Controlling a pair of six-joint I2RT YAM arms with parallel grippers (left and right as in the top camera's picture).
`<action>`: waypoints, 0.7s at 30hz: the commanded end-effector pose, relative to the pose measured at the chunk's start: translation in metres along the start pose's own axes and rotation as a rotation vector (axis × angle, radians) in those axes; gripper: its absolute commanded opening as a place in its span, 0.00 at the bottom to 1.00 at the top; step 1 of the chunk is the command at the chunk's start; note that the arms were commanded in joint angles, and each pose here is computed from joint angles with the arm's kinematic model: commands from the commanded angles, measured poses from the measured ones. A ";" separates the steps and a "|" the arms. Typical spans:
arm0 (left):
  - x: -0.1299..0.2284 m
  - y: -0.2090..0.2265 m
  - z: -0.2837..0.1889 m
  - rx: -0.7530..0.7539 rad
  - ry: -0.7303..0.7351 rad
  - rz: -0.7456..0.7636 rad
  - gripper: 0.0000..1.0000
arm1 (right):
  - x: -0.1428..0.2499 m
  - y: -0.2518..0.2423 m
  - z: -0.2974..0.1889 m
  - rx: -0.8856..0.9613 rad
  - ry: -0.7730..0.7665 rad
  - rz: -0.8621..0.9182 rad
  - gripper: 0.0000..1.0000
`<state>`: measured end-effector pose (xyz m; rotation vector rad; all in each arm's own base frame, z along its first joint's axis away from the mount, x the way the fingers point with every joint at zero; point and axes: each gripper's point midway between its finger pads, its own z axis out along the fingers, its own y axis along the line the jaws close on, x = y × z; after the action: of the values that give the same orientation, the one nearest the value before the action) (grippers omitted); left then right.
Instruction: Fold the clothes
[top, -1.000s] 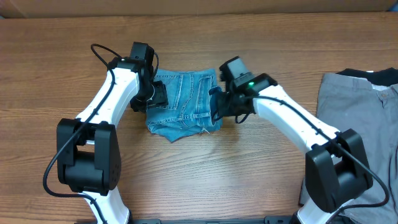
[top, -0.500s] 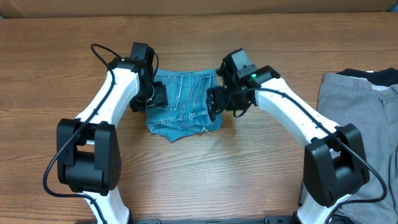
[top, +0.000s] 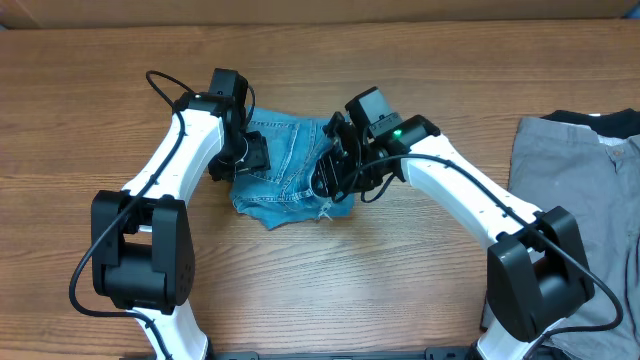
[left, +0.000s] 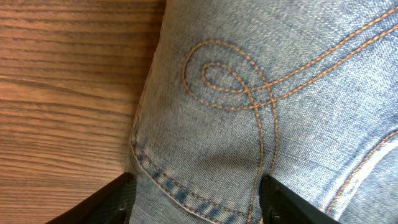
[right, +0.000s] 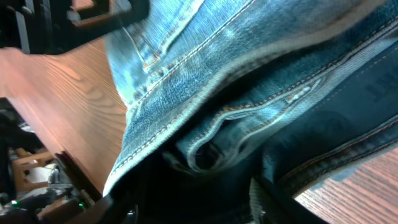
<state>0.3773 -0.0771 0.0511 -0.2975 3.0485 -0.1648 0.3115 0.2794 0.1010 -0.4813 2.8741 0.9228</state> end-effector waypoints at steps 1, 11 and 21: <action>0.003 0.003 0.004 -0.019 0.012 0.018 0.67 | -0.004 -0.015 -0.003 0.086 -0.029 -0.006 0.53; 0.003 0.003 0.004 -0.019 0.010 0.020 0.67 | -0.022 -0.014 -0.046 -0.050 -0.080 -0.032 0.62; 0.000 0.003 0.004 -0.015 0.002 0.020 0.69 | -0.002 0.027 -0.034 -0.200 -0.014 -0.189 0.49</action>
<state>0.3780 -0.0771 0.0511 -0.2965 3.0459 -0.1651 0.3136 0.2673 0.1221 -0.6397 2.7671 1.1381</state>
